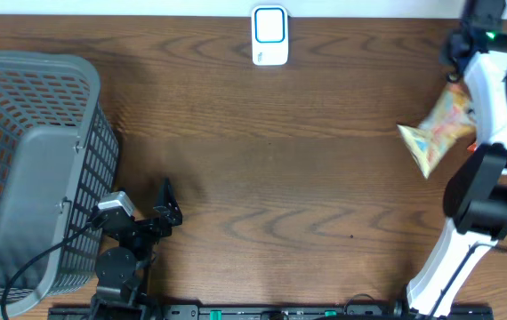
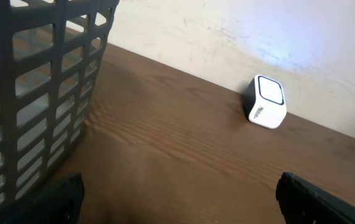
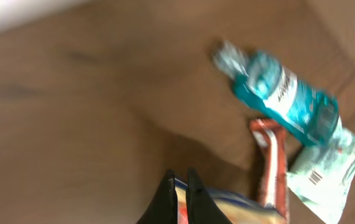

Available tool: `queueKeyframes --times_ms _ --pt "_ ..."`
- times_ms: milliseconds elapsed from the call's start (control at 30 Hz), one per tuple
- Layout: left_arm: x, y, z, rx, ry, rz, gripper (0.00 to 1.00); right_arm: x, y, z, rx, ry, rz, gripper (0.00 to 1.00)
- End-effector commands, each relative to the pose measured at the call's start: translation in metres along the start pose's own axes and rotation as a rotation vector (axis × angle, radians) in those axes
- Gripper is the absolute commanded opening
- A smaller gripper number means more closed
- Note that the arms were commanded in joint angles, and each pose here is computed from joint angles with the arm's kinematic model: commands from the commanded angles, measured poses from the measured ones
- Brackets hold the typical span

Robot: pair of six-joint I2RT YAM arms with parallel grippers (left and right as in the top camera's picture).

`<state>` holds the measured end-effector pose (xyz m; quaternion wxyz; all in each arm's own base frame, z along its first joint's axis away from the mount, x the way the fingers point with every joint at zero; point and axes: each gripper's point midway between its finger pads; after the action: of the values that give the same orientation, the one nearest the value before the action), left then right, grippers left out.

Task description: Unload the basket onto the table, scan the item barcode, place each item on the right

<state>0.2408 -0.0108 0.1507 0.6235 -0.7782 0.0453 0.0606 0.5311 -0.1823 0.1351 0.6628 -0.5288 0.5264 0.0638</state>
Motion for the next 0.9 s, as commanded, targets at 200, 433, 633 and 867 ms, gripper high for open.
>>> queueKeyframes --times_ms 200,433,633,867 --pt "0.002 0.014 0.007 0.019 -0.026 0.035 0.98 0.057 0.032 -0.083 0.085 0.067 0.166 0.26" --pt "0.002 0.014 0.007 0.019 -0.026 0.035 0.98 -0.049 -0.042 -0.057 0.151 -0.21 -0.03 0.99" --pt "0.002 0.014 0.007 0.018 -0.026 0.035 0.98 -0.22 -0.088 -0.02 0.153 -0.559 -0.265 0.99" --pt "0.002 0.014 0.006 0.018 -0.026 0.035 0.98 -0.407 -0.085 -0.057 0.132 -0.695 -0.588 0.99"
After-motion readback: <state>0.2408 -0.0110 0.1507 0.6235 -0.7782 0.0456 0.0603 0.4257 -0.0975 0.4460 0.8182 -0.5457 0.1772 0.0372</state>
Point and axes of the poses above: each gripper's point midway between its finger pads, its own x axis out along the fingers, its own z axis along the line the jaws close on, y = z × x, and after that the axes turned 9 degrees about x, right-handed
